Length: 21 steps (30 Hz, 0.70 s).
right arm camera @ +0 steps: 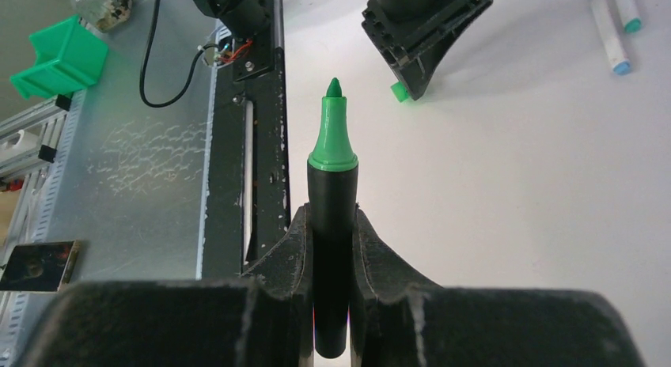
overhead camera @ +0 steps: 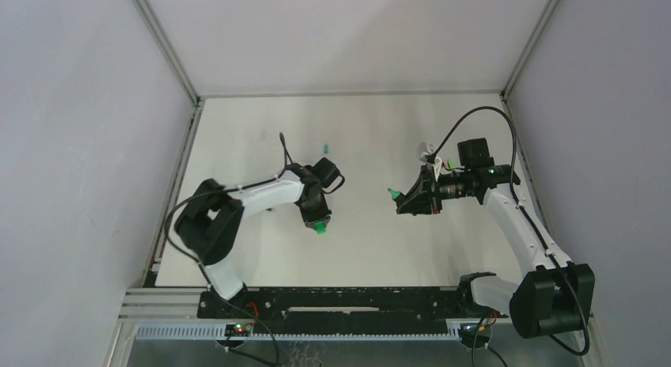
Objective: Insert the pens into the pen caps
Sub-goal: Insert the pen cap onto the pen.
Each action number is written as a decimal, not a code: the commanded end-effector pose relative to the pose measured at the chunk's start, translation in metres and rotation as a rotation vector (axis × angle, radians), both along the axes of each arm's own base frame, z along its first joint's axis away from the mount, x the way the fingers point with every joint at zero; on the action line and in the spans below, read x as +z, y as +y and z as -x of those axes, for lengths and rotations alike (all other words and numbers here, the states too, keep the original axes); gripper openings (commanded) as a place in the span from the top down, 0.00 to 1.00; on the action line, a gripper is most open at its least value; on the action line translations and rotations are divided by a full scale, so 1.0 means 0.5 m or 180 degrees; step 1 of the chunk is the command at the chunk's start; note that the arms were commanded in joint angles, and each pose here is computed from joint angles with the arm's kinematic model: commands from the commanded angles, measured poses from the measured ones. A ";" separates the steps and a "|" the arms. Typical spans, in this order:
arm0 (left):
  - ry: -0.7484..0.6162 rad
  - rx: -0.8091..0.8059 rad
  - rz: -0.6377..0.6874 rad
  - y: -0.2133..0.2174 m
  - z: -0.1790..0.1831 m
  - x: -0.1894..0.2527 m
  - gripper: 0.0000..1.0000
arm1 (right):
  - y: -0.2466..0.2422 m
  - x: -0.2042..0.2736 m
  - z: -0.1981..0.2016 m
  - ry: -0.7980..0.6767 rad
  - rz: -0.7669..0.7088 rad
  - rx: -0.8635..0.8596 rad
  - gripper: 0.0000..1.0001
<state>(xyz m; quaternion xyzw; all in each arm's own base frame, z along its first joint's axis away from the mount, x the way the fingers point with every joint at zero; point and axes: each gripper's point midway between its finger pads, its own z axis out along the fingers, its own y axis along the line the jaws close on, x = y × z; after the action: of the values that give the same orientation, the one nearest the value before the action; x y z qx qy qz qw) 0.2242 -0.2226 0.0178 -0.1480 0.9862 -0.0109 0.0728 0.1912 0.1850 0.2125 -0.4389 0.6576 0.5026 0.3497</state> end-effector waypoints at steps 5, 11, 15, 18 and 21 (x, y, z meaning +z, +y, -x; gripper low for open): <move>-0.1392 -0.0322 0.1454 -0.112 -0.085 0.207 1.00 | 0.010 0.044 0.011 -0.0128 -0.0255 0.0101 1.00; -0.2489 -0.0739 0.2610 -0.184 -0.108 0.392 1.00 | 0.017 0.062 0.019 -0.0069 -0.0379 0.0154 1.00; -0.3191 -0.1018 0.3305 -0.199 -0.086 0.515 1.00 | 0.025 0.080 0.025 -0.0086 -0.0399 0.0177 1.00; -0.3713 -0.1271 0.3682 -0.194 -0.057 0.601 1.00 | 0.033 0.103 0.028 -0.0142 -0.0385 0.0145 1.00; -0.4239 -0.1534 0.4063 -0.182 -0.017 0.684 1.00 | 0.044 0.142 0.040 -0.0151 -0.0404 0.0176 1.00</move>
<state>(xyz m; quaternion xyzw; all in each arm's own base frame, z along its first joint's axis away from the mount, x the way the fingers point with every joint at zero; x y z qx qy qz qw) 0.2625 -0.3196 0.2562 -0.0033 0.7273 -0.5456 0.4164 0.1768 0.1997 0.2520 -0.4383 0.6201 0.5390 0.3645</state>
